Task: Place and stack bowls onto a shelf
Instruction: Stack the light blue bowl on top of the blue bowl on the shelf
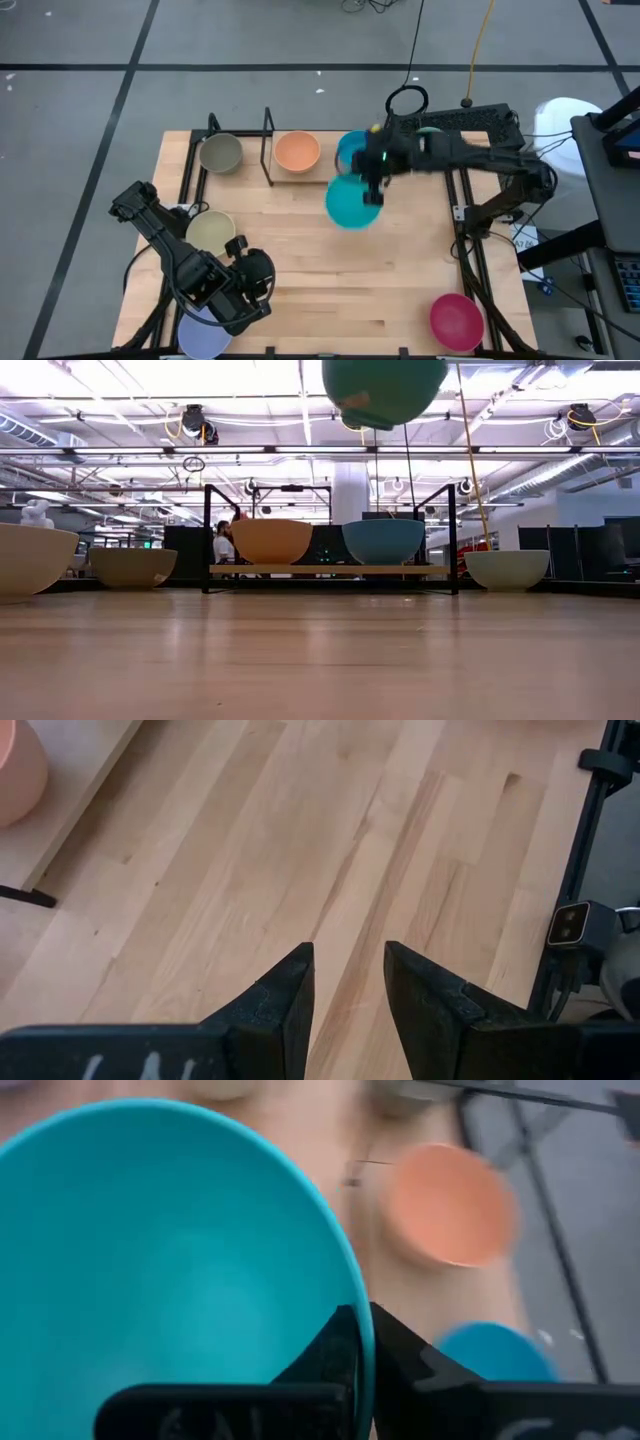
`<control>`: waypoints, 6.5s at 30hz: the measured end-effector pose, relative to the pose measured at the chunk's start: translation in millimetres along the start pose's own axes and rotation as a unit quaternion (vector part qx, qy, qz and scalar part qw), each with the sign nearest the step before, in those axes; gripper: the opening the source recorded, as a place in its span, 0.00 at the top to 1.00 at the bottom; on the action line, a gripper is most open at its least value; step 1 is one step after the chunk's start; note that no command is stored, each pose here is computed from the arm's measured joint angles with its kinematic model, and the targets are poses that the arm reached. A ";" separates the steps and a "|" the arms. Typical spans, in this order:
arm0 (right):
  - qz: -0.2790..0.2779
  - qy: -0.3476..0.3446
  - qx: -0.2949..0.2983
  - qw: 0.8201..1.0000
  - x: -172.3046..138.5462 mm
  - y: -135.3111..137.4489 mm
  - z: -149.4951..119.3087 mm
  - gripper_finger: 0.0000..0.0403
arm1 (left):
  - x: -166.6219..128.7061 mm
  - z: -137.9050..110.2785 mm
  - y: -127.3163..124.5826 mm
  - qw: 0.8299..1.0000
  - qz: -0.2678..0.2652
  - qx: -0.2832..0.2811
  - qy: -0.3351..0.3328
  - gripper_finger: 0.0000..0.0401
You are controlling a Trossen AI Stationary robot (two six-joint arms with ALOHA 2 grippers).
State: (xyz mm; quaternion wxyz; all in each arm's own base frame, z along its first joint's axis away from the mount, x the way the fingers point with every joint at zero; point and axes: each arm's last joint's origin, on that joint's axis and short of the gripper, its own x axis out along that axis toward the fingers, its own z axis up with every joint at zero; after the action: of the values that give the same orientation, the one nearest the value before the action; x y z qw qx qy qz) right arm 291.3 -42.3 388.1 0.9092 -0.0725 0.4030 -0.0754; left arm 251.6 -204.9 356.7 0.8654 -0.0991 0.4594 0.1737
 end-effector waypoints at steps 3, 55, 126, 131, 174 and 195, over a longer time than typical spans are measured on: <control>-0.029 -0.008 0.026 0.999 -7.1 -25.0 4.3 1.00 | 0.0 0.0 0.0 1.000 0.000 0.002 0.000 0.68; 0.014 0.168 0.170 0.971 102.1 -202.3 -84.0 1.00 | 14.2 21.2 15.0 0.999 0.024 -0.021 0.003 0.68; -0.131 0.175 -0.028 0.975 106.8 -173.7 -44.0 1.00 | 14.1 20.5 15.9 0.999 0.028 -0.019 0.008 0.68; -0.110 0.189 -0.022 0.976 117.6 -171.0 -57.7 1.00 | 14.1 20.4 16.2 0.999 0.029 -0.020 0.008 0.68; -0.084 0.019 -0.034 0.996 109.3 -135.2 -79.7 1.00 | 14.1 20.0 16.6 0.999 0.031 -0.022 0.010 0.68; -0.100 -0.018 -0.053 0.993 93.7 -124.0 -78.8 1.00 | 14.1 19.7 17.1 0.999 0.033 -0.020 0.011 0.68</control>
State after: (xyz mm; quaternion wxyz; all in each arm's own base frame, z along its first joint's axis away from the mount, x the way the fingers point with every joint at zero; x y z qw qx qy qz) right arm 285.2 -187.5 291.9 0.8994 -0.1613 0.3804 -0.1429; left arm 267.2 -179.7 355.9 0.8520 -0.1033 0.4682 0.2105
